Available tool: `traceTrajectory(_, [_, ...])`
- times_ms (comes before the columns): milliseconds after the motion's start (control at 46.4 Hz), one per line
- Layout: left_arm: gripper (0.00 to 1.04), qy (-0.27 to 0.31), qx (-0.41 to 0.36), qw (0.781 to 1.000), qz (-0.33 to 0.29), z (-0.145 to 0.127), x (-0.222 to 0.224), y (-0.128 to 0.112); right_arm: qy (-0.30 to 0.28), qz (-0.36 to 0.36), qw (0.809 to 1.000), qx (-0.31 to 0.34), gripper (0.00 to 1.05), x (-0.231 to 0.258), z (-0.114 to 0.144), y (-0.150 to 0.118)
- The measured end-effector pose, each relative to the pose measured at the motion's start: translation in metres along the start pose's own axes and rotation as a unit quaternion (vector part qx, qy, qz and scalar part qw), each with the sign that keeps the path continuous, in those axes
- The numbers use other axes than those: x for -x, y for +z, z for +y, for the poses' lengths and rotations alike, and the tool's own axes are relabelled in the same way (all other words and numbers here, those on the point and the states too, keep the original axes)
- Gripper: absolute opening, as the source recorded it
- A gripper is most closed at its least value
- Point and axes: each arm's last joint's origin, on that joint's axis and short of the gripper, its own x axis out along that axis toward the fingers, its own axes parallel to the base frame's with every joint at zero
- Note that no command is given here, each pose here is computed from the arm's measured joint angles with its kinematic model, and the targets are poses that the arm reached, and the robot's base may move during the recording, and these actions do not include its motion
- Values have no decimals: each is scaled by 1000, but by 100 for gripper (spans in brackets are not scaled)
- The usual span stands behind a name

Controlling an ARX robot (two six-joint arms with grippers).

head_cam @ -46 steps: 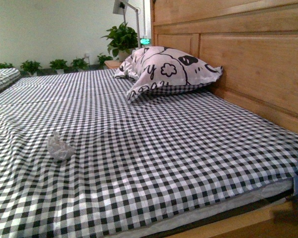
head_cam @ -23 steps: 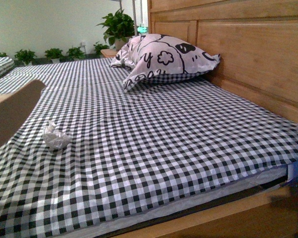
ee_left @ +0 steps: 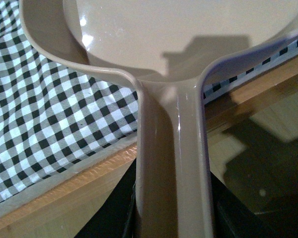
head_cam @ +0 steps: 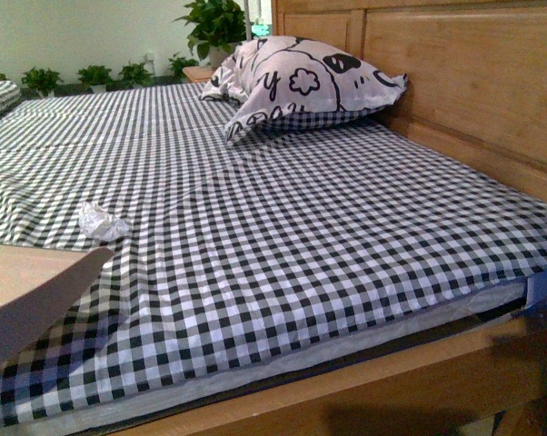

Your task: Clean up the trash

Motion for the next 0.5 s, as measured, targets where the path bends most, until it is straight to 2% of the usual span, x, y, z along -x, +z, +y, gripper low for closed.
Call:
traceTrajectory(129, [27, -13, -17, 1000, 23, 6, -12, -2, 0, 0, 1000, 0, 19, 0, 0, 0])
traceTrajectory(496, [27, -16, -26, 999, 41, 28, -33, 10, 0, 0, 1000, 0, 19, 0, 0, 0])
